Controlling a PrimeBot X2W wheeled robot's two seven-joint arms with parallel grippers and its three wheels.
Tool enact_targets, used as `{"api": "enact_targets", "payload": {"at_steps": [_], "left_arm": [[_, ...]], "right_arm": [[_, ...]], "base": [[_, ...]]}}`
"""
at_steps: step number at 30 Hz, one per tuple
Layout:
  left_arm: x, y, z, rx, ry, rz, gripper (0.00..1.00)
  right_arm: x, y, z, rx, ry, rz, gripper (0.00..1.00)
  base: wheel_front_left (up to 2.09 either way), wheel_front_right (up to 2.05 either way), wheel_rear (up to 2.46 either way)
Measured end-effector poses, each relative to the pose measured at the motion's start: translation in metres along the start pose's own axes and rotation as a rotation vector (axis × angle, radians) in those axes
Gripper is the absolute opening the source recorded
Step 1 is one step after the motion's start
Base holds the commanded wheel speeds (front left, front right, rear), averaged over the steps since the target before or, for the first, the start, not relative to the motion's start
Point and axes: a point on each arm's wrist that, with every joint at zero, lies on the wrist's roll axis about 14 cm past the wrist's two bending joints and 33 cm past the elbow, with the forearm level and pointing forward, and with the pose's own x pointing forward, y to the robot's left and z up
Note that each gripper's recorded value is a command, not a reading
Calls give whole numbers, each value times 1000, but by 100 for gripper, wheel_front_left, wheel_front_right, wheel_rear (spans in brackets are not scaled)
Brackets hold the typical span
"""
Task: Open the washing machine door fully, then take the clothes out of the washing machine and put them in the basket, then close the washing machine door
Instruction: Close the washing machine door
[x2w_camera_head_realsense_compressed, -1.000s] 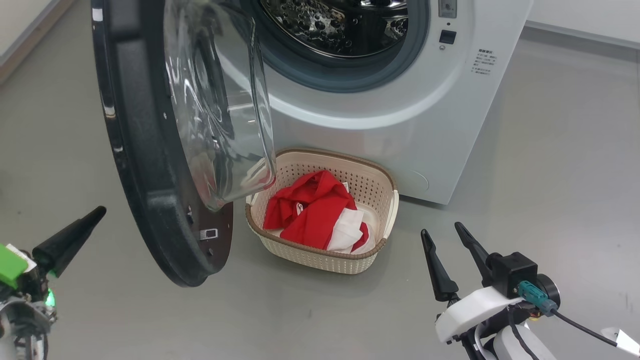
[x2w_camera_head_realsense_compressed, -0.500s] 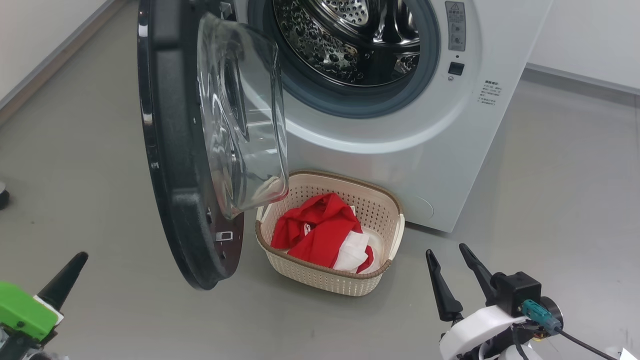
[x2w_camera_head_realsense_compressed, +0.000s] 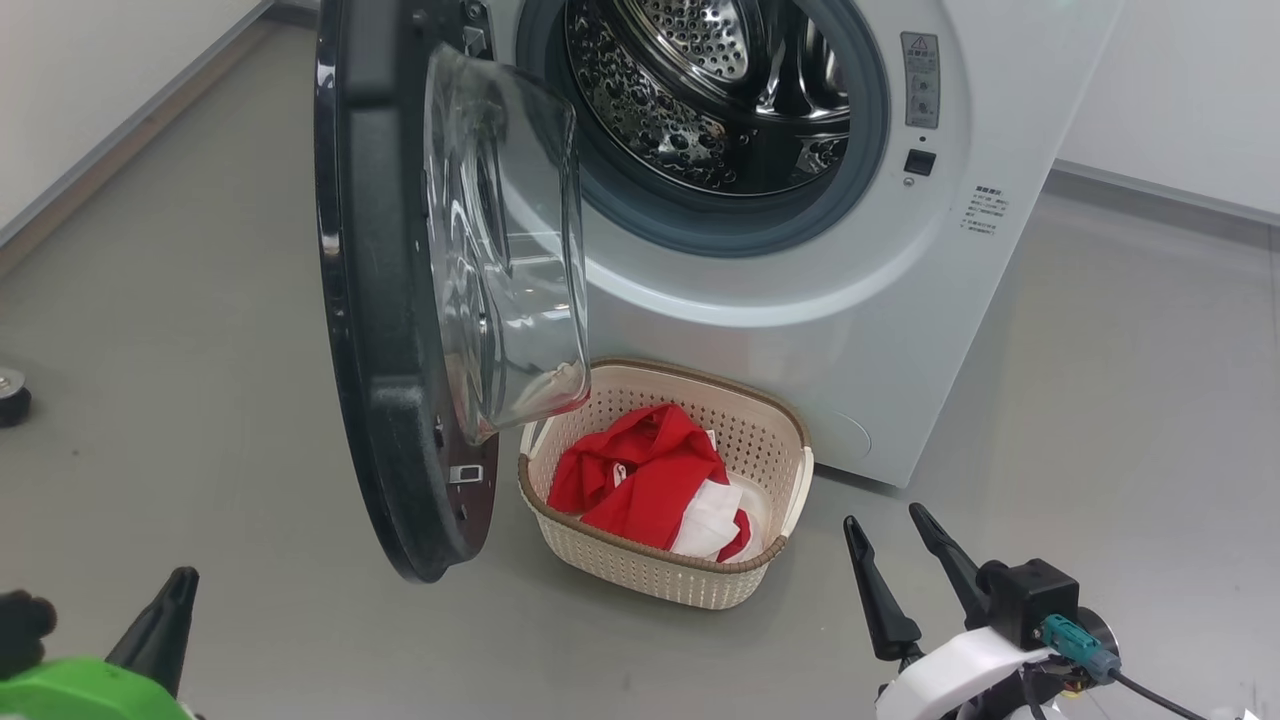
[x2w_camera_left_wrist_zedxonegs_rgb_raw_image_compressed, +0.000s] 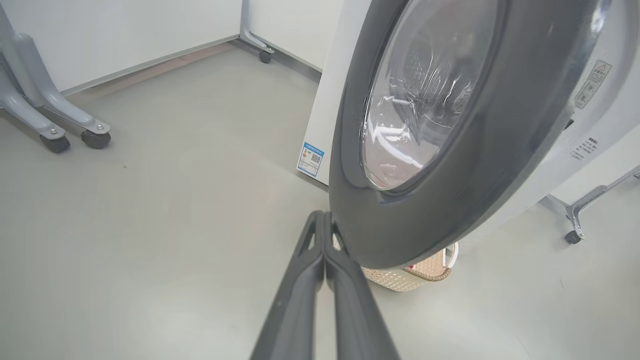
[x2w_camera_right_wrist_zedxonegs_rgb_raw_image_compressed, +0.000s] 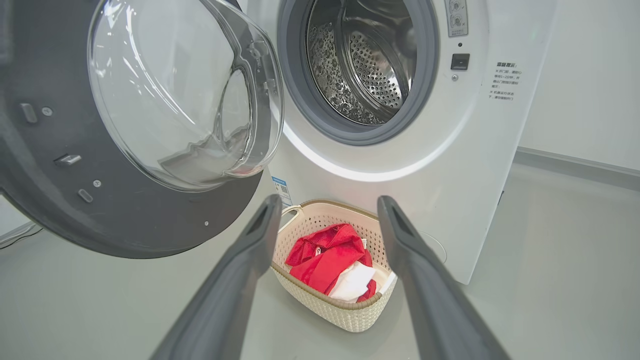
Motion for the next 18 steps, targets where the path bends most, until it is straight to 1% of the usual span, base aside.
{"api": "enact_targets", "payload": {"at_steps": [2, 4, 5, 7, 12, 18], "left_arm": [[-2, 1, -6, 39, -12, 7, 0], [-5, 3, -8, 119, -25, 10, 0], [-6, 4, -8, 142, -38, 16, 0], [-7, 7, -7, 154, -74, 23, 0], [-6, 7, -17, 211, -108, 22, 0], [-8, 12, -26, 243, -146, 32, 0]], "right_arm": [[-1, 0, -1, 1, 2, -2, 100], [-2, -1, -1, 2, 2, -4, 100], [-2, -1, -1, 3, 2, -5, 100], [-2, -1, -1, 6, 2, -6, 100], [-2, -4, -2, 10, 4, -12, 100], [-2, -4, -3, 13, 4, -14, 100]], "base": [[0, 0, 0], [0, 0, 0], [0, 0, 0], [0, 0, 0], [0, 0, 0], [0, 0, 0]]}}
